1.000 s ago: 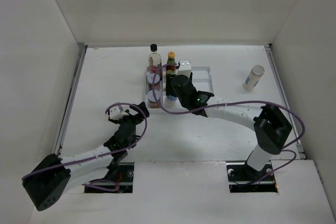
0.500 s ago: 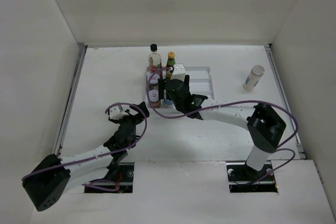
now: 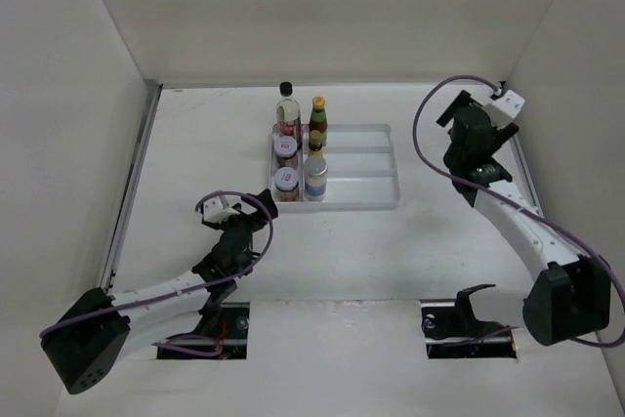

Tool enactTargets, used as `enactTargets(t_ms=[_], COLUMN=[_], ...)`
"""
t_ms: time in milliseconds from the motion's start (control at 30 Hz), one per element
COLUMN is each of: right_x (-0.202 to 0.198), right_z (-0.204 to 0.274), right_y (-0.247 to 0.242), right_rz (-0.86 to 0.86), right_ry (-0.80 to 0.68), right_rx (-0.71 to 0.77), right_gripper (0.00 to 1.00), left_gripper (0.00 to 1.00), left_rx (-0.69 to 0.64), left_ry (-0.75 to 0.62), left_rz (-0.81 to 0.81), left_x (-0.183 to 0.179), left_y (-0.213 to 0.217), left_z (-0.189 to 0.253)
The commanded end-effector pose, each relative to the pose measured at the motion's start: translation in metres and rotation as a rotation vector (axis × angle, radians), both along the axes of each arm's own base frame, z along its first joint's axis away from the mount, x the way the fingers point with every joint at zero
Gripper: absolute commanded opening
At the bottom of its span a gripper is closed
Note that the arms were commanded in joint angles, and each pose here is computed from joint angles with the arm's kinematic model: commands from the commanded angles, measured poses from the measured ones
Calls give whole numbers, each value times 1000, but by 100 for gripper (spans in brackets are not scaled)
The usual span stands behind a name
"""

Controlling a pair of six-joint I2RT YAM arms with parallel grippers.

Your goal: Organize the condiment bottles

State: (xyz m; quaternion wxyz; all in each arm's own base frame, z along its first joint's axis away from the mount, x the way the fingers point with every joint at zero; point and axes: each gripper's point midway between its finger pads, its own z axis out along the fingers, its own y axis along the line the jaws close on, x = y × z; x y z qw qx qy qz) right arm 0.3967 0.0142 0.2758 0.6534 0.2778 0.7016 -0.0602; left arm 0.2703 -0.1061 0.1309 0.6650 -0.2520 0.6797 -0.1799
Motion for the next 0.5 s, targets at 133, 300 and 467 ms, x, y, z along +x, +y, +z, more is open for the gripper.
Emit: enactTargets(t_ms=[133, 300, 467], right_x=[24, 52, 72], right_z=[-54, -84, -89], right_y=[-79, -100, -111], right_rz=[-164, -158, -144], right_ry=[194, 275, 272], right_rx=[-24, 2, -3], right_gripper=[100, 100, 100], left_gripper=[100, 100, 100], left_rx=[-49, -42, -41], left_ry=[-39, -33, -29], left_rz=[-8, -2, -5], left_x=[3, 3, 3], left_y=[-5, -5, -6], left_z=[14, 11, 10])
